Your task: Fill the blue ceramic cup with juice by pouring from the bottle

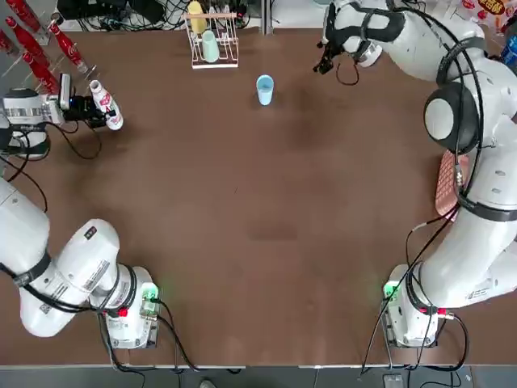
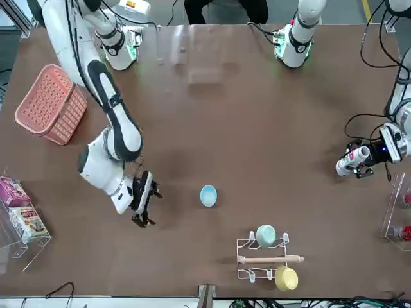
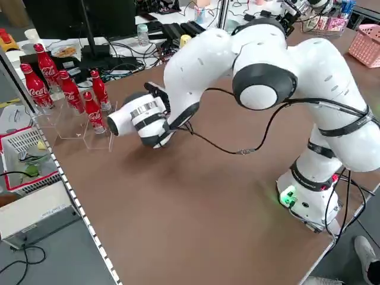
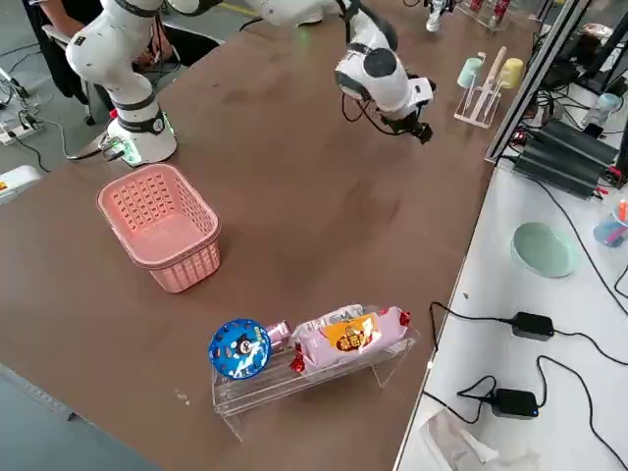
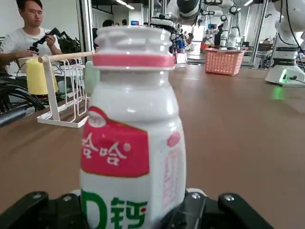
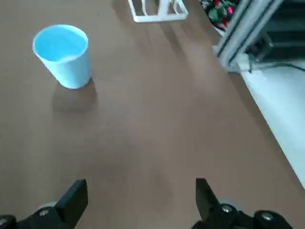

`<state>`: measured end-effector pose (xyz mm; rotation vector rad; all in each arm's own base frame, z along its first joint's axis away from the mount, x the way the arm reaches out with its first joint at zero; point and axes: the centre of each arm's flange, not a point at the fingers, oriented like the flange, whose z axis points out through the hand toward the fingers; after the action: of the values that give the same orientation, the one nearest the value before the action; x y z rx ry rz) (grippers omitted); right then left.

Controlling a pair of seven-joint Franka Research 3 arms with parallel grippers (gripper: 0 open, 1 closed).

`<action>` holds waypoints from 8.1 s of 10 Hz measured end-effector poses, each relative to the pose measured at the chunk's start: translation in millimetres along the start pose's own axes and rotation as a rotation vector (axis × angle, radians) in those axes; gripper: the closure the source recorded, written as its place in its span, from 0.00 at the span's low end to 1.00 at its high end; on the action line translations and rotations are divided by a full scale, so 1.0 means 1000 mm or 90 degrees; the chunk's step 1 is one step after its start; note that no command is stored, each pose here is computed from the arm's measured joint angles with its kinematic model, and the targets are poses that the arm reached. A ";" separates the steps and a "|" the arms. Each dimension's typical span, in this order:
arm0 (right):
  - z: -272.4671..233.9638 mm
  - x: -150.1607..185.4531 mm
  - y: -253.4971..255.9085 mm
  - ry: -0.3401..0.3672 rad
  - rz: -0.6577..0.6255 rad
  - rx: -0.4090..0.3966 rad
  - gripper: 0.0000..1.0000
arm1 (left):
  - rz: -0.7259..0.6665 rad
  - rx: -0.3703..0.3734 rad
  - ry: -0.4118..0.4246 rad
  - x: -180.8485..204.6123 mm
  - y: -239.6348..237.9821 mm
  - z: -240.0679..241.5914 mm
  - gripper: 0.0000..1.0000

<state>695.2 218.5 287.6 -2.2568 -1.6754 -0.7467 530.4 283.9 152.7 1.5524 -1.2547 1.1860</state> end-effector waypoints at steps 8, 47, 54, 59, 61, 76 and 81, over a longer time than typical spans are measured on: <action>-0.147 -0.016 0.087 -0.179 0.670 -0.101 0.00 | 0.007 -0.008 0.023 -0.028 0.007 0.014 0.48; -0.399 -0.065 0.058 -0.359 0.745 -0.164 0.00 | -0.011 -0.025 -0.399 0.271 -0.051 -0.047 0.00; -0.398 -0.064 0.057 -0.358 0.745 -0.162 0.00 | -0.303 0.148 -0.624 0.416 -0.051 0.125 0.00; -0.398 -0.064 0.058 -0.356 0.752 -0.167 0.00 | -0.464 0.320 -0.680 0.483 -0.016 0.196 0.00; -0.398 -0.060 0.059 -0.347 0.746 -0.173 0.00 | -0.484 0.396 -0.702 0.496 -0.011 0.187 0.00; -0.396 -0.051 0.061 -0.325 0.736 -0.189 0.00 | -0.646 0.545 -0.748 0.558 0.038 0.240 0.00; -0.388 -0.038 0.057 -0.323 0.744 -0.190 0.00 | -0.719 0.546 -0.680 0.554 0.037 0.253 0.00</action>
<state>639.7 -13.1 600.9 -3.1606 -0.0854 -0.1163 578.3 -94.4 629.5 3.0981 -0.0644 -0.0043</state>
